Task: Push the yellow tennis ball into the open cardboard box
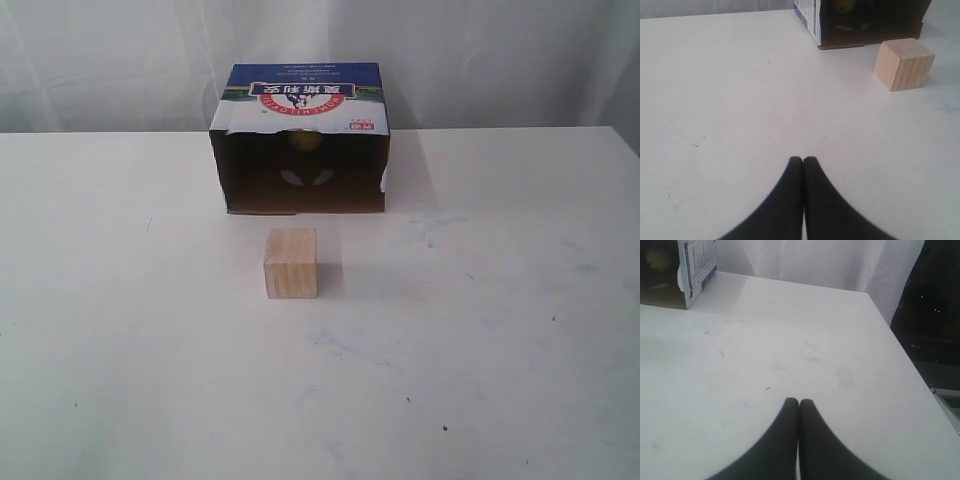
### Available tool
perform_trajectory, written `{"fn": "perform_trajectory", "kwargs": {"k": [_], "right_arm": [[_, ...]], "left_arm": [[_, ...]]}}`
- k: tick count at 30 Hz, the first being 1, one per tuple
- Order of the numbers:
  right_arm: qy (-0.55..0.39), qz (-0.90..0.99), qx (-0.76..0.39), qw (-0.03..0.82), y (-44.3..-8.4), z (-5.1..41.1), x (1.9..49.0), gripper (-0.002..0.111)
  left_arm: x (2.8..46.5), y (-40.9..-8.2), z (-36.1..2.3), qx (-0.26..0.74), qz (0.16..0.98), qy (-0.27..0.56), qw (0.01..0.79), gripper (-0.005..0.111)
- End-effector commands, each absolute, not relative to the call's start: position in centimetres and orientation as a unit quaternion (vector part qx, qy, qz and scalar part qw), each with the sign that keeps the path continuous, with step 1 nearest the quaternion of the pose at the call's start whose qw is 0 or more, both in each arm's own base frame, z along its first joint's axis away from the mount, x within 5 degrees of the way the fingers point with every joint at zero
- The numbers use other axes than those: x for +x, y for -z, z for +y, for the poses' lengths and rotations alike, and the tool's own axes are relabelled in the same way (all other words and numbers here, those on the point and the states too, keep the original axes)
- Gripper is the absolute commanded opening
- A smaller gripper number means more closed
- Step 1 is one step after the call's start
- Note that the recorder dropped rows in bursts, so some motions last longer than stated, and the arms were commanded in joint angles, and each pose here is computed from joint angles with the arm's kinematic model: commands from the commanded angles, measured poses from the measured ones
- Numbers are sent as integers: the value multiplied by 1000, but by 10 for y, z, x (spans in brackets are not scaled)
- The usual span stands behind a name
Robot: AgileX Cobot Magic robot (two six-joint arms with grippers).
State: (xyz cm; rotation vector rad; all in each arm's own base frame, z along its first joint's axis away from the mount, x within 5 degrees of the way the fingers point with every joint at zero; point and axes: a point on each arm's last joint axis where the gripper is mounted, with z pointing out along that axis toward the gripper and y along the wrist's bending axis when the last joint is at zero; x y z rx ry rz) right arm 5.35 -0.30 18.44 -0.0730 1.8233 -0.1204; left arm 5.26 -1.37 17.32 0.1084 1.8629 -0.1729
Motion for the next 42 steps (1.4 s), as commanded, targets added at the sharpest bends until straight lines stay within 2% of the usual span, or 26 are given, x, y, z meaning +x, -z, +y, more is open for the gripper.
{"fn": "perform_trajectory", "kwargs": {"k": [1, 8, 14, 19, 42], "right_arm": [[53, 790, -32, 610, -182, -3, 53, 0], [53, 790, -32, 610, -182, -3, 53, 0], [53, 790, -32, 610, -182, -3, 53, 0], [53, 790, -32, 610, -182, -3, 53, 0], [53, 790, -32, 610, -182, -3, 53, 0]], "left_arm": [[52, -173, -14, 45, 800, 80, 592, 0], [52, -173, -14, 45, 800, 81, 592, 0], [54, -175, -10, 4, 793, 67, 606, 0], [47, -156, -11, 25, 855, 46, 516, 0], [47, -157, -9, 18, 854, 39, 518, 0]]}}
